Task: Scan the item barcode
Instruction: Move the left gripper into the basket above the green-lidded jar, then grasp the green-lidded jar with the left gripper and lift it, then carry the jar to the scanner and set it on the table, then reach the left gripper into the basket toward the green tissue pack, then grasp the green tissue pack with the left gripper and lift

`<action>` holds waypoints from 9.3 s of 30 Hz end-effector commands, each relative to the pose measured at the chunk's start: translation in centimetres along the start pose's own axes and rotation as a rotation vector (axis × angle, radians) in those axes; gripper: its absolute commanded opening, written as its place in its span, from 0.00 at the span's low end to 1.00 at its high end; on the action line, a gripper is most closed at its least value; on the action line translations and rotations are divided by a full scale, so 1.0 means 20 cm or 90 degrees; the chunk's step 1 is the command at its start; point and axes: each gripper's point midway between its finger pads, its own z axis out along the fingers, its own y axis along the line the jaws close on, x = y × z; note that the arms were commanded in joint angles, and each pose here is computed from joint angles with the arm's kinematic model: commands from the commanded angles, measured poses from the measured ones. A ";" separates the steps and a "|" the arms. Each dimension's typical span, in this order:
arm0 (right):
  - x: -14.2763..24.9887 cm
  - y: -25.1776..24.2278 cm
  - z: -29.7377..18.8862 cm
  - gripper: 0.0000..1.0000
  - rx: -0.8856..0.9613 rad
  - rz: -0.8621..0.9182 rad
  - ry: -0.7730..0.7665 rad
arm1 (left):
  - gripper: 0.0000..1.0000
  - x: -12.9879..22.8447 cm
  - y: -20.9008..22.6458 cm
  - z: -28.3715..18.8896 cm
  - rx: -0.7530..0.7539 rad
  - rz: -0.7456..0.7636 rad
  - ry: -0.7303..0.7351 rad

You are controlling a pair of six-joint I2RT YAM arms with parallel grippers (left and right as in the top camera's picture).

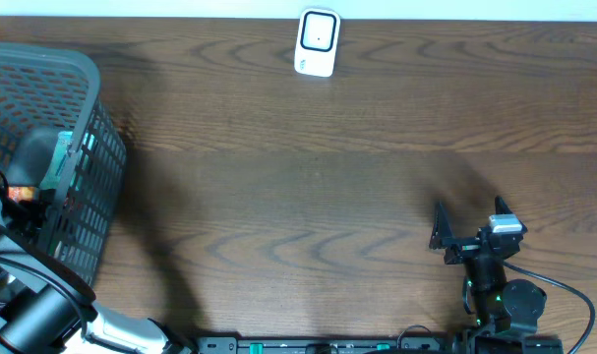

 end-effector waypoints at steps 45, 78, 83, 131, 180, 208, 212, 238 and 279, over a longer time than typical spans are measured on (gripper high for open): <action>0.00 0.01 0.00 0.99 -0.001 0.008 0.001 | 0.94 -0.02 -0.04 -1.01 0.210 0.018 -0.233; 0.00 0.01 0.00 0.99 -0.001 0.008 0.001 | 0.98 0.03 0.00 -0.01 0.023 0.035 -0.027; 0.00 0.01 0.00 0.99 -0.001 0.008 0.001 | 0.98 0.03 -0.01 0.04 0.022 0.035 -0.024; 0.00 0.01 0.00 0.99 -0.001 0.008 0.001 | 0.61 0.76 -0.60 -1.79 0.699 0.361 -0.216; 0.00 0.01 0.00 0.99 -0.001 0.008 0.001 | 1.00 2.28 -1.34 0.02 0.122 0.287 0.016; 0.00 0.01 0.00 0.99 -0.001 0.008 0.001 | 0.98 0.37 -0.26 -1.63 0.348 0.091 -0.426; 0.00 0.01 0.00 0.99 -0.001 0.008 0.001 | 0.98 0.21 -0.18 -1.48 0.324 0.020 -0.359; 0.00 0.01 0.00 0.99 -0.001 0.009 0.001 | 0.98 -0.15 -0.55 -0.36 0.175 0.054 -0.081; 0.00 0.01 0.00 0.99 -0.001 0.008 0.001 | 0.57 -0.15 -0.84 0.02 0.300 0.074 -0.015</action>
